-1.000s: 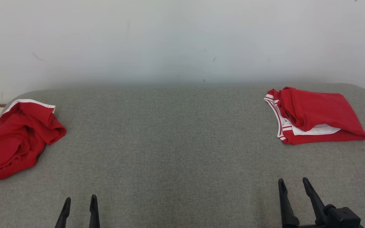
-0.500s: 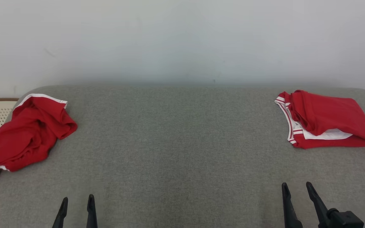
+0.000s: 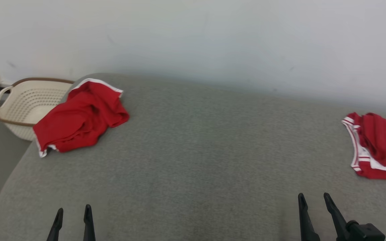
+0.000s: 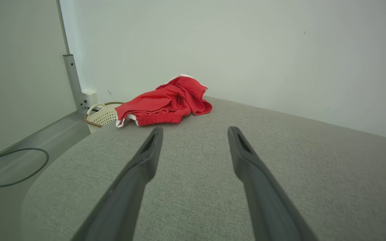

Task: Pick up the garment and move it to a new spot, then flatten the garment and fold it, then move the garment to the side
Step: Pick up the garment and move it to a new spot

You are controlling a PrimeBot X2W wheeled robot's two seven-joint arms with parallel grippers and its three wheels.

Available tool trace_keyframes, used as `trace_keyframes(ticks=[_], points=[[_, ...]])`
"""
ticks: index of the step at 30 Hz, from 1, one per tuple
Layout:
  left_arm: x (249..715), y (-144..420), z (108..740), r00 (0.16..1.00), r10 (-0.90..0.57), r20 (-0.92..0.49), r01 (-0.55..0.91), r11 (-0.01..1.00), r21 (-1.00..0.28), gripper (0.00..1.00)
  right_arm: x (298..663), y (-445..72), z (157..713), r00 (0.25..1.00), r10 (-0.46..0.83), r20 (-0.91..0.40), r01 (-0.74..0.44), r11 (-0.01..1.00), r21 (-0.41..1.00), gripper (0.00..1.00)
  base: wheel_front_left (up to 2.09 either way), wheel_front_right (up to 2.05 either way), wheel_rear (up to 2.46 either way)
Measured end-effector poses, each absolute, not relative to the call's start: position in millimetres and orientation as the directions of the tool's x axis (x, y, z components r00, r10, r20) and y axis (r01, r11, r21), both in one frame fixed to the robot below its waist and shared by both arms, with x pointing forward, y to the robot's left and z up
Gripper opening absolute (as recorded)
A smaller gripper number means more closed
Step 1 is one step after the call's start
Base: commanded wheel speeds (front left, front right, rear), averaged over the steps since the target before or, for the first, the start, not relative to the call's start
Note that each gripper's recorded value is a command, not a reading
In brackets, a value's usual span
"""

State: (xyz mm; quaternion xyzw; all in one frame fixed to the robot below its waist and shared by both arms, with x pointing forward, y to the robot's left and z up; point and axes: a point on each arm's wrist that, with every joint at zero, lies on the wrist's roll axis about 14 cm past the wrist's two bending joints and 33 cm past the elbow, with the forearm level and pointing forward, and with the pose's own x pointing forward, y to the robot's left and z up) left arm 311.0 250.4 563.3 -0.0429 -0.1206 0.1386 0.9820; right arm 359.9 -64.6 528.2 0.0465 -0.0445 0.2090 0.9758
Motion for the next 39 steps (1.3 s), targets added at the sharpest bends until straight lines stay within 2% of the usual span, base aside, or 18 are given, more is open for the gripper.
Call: trace_keyframes(ticks=[14,23,32,39], points=[[255,308,565,0.852,0.474,0.222,-0.462,0.881,-0.106,1.0,368,5,527,0.808,0.579,0.108,-0.588,0.805,0.085,1.0,0.0,0.0,0.0],[234,322,566,0.821,0.525,0.225,-0.514,0.851,-0.109,1.0,365,25,526,0.772,0.627,0.107,-0.635,0.767,0.09,1.0,0.0,0.0,0.0],[233,324,566,0.817,0.532,0.221,-0.518,0.846,-0.125,1.0,362,27,525,0.768,0.632,0.106,-0.641,0.762,0.095,1.0,0.0,0.0,0.0],[260,326,581,0.837,0.488,0.247,-0.465,0.873,-0.148,1.0,366,30,533,0.764,0.631,0.136,-0.644,0.757,0.105,1.0,0.0,0.0,0.0]])
